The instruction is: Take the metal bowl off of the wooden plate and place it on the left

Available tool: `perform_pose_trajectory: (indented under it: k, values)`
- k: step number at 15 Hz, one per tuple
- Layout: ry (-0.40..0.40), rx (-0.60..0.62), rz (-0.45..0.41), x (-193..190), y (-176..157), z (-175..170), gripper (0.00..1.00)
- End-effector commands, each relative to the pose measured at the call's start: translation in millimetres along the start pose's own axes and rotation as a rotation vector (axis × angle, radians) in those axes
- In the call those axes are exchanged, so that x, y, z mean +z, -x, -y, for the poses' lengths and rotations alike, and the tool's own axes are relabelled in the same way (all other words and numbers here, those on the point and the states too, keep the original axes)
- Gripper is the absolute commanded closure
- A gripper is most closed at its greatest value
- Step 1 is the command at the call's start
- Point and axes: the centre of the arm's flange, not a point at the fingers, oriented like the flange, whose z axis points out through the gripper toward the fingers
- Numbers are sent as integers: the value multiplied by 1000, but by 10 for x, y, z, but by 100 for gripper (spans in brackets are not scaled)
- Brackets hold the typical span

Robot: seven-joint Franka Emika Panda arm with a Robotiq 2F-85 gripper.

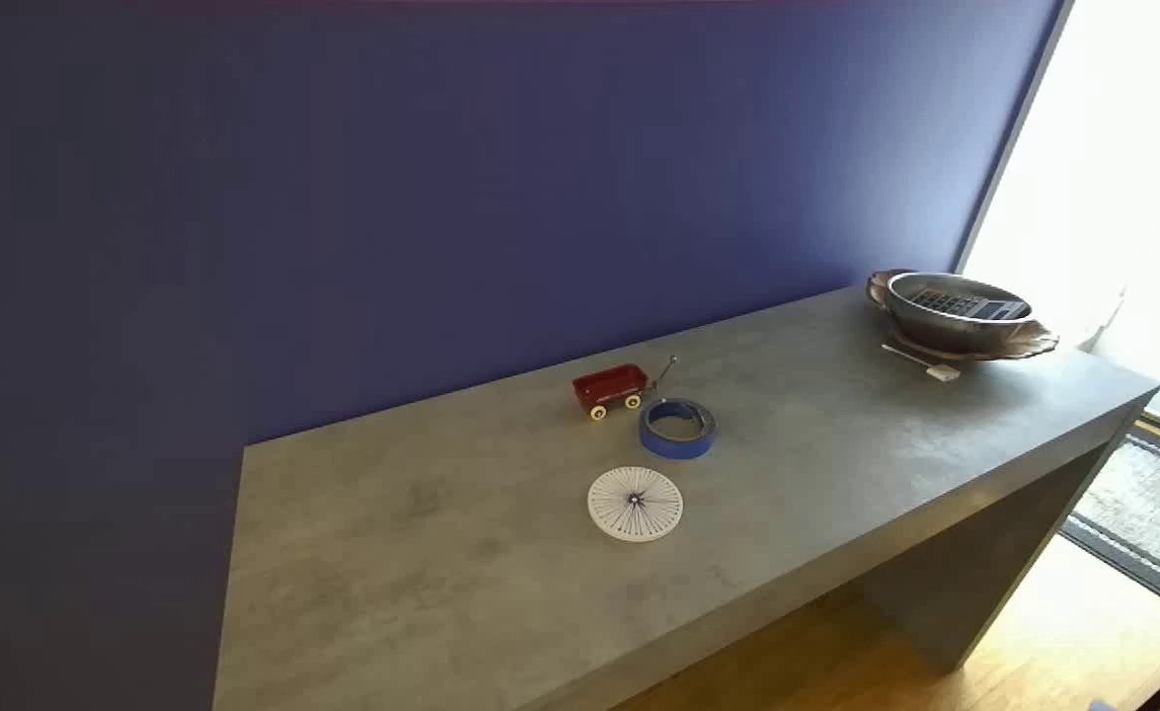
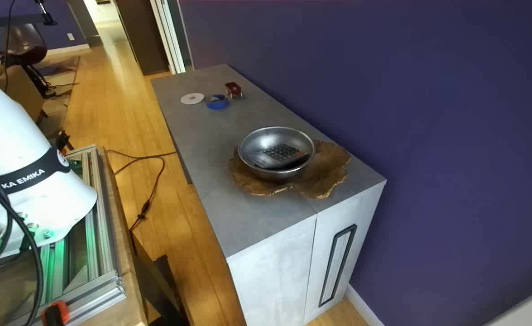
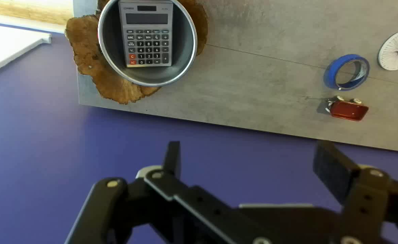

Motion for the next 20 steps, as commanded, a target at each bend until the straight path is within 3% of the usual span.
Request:
perform_pose_trajectory:
  k: [1,18,20]
  values:
    - [0,0,0,-2,0,0,0]
    - [0,0,-1,-3,0,0,0]
    - [32,14,26,78,-51,56,0]
